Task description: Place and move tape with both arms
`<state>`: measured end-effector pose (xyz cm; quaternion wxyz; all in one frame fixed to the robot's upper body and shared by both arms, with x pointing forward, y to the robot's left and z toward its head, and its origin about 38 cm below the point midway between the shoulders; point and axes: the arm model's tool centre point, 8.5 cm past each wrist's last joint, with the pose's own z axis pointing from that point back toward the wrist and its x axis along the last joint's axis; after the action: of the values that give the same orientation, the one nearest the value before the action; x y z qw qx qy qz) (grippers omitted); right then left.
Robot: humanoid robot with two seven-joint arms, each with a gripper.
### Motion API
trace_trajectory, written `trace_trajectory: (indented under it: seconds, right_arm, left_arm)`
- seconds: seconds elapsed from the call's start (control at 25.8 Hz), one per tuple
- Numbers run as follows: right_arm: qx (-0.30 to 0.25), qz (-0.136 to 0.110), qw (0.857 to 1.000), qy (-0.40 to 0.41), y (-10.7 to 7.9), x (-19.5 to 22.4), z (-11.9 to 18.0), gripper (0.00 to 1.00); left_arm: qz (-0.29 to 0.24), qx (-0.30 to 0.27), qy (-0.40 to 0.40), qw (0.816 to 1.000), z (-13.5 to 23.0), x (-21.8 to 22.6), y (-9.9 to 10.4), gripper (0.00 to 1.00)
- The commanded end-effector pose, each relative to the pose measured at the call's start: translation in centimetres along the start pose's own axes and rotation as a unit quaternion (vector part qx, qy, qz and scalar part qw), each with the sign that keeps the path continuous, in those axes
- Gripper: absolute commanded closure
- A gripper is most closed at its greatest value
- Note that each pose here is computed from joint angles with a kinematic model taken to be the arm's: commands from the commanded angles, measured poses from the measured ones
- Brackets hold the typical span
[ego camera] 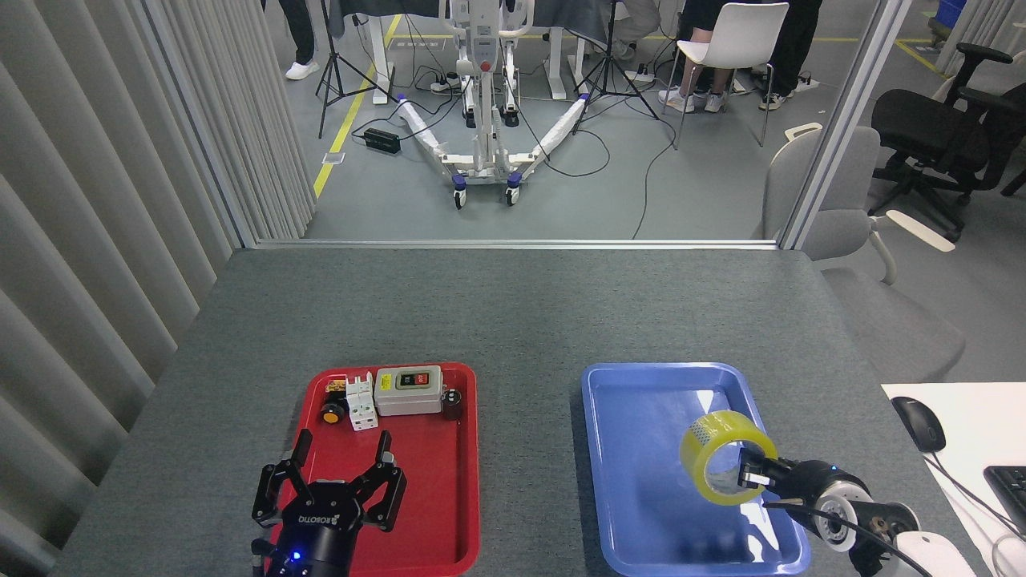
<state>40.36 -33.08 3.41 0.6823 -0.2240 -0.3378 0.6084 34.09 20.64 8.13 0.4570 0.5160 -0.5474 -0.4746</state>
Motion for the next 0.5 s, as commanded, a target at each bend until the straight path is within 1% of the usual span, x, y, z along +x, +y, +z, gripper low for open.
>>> trace_trajectory:
  seconds: [0.0,0.08,0.19,0.46]
  right_arm:
    - [0.032,-0.013,0.999,0.019,-0.7,-0.5,-2.1,0.78]
    - [0.036,-0.019,0.999,0.016,-0.8,-0.1,-2.8,0.78]
    - [0.032,-0.02,0.999,0.007,-1.2,0.7,-3.1,0.77]
    - [0.036,-0.025,0.999,-0.016,-0.5,3.1,-3.8,0.77]
  left_arm:
    - [-0.066,-0.012,-0.019,0.998,0.3,0.7,-0.6,0.0]
    - [-0.09,-0.017,-0.024,0.996,0.4,0.8,-0.8,0.0]
    - [-0.092,-0.021,-0.023,0.995,0.4,0.8,-1.0,0.0]
    - [-0.087,-0.023,-0.025,0.996,0.4,0.9,-1.1,0.0]
